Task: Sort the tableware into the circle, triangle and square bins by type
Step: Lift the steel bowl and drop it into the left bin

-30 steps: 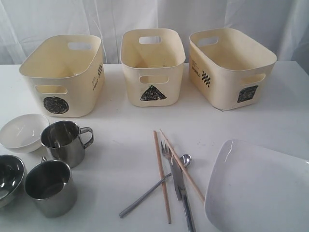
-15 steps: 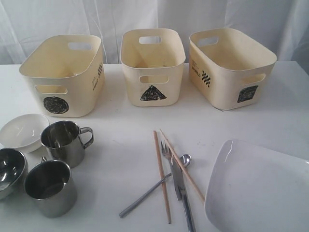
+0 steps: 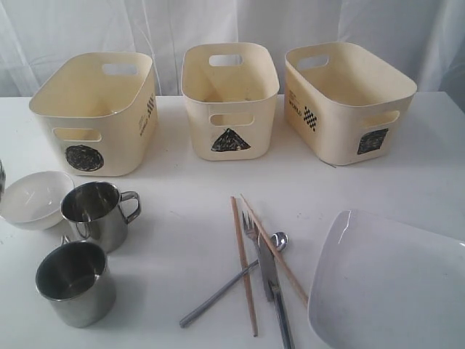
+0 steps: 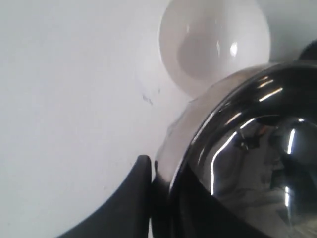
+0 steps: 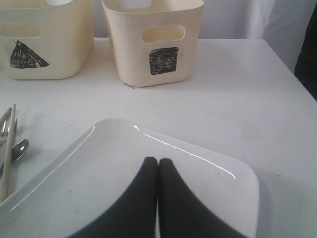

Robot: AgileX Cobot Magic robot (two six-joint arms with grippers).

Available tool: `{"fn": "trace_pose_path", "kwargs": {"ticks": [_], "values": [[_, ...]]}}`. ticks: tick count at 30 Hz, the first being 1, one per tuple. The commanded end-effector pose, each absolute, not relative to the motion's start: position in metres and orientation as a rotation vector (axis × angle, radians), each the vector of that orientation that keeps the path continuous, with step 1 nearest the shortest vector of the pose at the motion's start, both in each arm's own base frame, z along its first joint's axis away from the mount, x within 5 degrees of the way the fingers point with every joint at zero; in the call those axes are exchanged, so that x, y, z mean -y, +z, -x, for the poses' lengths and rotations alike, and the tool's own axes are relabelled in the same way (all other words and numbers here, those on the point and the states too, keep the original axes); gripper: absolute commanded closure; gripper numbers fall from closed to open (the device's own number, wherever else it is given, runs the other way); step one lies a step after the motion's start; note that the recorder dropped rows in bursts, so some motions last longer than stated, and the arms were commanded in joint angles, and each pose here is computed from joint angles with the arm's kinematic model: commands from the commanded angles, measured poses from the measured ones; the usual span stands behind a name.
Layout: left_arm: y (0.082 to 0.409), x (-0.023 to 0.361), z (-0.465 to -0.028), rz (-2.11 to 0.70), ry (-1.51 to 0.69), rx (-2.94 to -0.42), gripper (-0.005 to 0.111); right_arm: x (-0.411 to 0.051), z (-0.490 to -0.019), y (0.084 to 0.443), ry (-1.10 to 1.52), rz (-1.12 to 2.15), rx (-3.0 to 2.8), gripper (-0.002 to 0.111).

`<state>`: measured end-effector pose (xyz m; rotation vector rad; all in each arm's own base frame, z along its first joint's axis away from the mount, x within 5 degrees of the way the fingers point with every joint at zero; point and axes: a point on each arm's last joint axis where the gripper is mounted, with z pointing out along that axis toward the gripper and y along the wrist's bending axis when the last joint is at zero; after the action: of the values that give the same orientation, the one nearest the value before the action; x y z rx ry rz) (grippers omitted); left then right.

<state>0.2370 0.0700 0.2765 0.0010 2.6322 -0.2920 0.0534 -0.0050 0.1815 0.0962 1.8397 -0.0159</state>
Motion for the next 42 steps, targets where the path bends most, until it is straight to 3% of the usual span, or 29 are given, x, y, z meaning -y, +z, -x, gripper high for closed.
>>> {"fn": "trace_pose_path", "kwargs": {"ticks": [1, 8, 12, 15, 18, 23, 27, 30, 36, 39, 42], "values": [[0.315, -0.066, -0.244, 0.078, -0.31, -2.389, 0.107, 0.005, -0.053, 0.182, -0.016, -0.105, -1.829, 0.108], [0.357, -0.049, -0.265, -0.142, -0.464, -1.88, 0.107, 0.005, -0.053, 0.182, -0.016, -0.105, -1.829, 0.108], [0.385, -0.05, -0.272, -0.124, -0.501, -1.561, 0.107, 0.005, -0.053, 0.182, -0.016, -0.105, -1.829, 0.108], [0.394, -0.043, -0.283, -0.291, -0.476, -1.472, 0.107, 0.005, -0.053, 0.182, -0.016, -0.105, -1.829, 0.108], [0.383, -0.033, -0.335, -0.39, -0.255, -1.517, 0.107, 0.005, -0.053, 0.182, -0.016, -0.105, -1.829, 0.108], [0.341, -0.012, -0.41, -0.418, -0.299, -1.609, 0.107, 0.005, -0.053, 0.182, -0.016, -0.105, -1.829, 0.108], [0.319, -0.011, -0.431, -0.401, -0.281, -1.664, 0.106, 0.005, -0.053, 0.182, -0.016, -0.105, -1.829, 0.108], [0.298, -0.003, -0.448, -0.417, -0.316, -1.693, 0.093, 0.005, -0.053, 0.182, -0.016, -0.105, -1.829, 0.108], [0.254, 0.035, -0.472, -0.574, -0.277, -1.734, 0.047, 0.005, -0.053, 0.182, -0.016, -0.105, -1.829, 0.108], [0.256, 0.041, -0.471, -0.606, -0.278, -1.715, 0.046, 0.005, -0.053, 0.182, -0.016, -0.105, -1.829, 0.108], [0.28, 0.045, -0.462, -0.602, -0.33, -1.656, 0.046, 0.005, -0.053, 0.182, -0.016, -0.105, -1.829, 0.108]]}}
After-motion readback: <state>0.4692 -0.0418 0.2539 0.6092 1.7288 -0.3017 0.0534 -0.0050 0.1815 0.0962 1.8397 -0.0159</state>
